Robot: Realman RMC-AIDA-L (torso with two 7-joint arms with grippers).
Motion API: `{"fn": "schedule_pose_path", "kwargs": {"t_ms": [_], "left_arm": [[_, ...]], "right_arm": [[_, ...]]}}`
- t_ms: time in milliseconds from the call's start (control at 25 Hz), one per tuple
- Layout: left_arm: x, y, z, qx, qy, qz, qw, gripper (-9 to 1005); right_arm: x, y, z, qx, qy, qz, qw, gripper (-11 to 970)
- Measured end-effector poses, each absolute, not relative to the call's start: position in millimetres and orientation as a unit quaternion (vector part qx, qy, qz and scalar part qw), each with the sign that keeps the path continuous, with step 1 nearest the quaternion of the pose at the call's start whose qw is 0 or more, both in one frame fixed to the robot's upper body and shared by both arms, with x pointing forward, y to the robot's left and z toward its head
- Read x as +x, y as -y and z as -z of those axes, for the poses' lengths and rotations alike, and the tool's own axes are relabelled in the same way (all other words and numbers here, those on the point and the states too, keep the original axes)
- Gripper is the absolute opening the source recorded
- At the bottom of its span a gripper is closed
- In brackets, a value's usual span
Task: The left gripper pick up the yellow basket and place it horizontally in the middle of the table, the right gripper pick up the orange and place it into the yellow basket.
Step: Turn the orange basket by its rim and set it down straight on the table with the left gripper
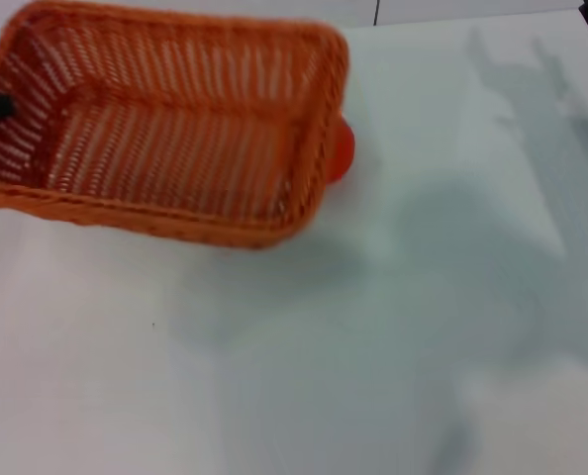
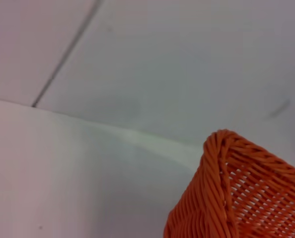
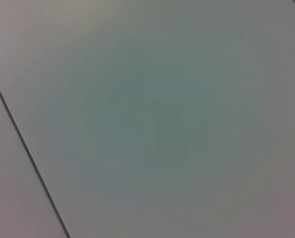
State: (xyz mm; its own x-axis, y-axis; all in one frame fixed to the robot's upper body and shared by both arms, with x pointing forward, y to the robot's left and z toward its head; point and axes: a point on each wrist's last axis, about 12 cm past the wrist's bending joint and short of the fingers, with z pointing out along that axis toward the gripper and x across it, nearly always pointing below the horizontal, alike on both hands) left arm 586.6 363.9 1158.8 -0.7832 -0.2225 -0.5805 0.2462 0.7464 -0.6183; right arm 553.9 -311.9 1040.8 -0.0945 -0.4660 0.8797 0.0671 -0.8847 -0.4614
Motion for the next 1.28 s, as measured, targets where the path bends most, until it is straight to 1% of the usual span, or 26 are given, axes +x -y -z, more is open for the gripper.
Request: {"fn": "schedule_pose_path", "kwargs": {"t_ms": [240, 360, 520, 680, 920, 1280], "left_arm": [[554, -379, -1140, -0.077, -0.843, 0.396, 0.356, 212], [536, -377, -1125, -0.115, -0.830, 0.401, 0.370, 223], [520, -371, -1110, -0.144, -0.823, 0.398, 0.379, 238], [514, -367, -1098, -0.154, -0.816, 0.413, 0.374, 253], [508, -366, -1089, -0.161, -0.816, 0.418, 0.366, 275], [505, -356, -1076, -0.163, -0.819, 0.436, 0.337, 309]], "right_arm": [[558, 310, -1042, -0.650, -0.152, 0.721, 0.186, 929], [560, 309, -1043, -0.650, -0.152, 0.721, 0.186, 929], [562, 308, -1044, -0.651, -0.151, 0.721, 0.186, 929], [566, 308, -1047, -0.648, -0.147, 0.724, 0.187, 929], [571, 306, -1049, -0.649, -0.145, 0.723, 0.188, 930], [573, 305, -1050, -0.651, -0.144, 0.721, 0.187, 930]]}}
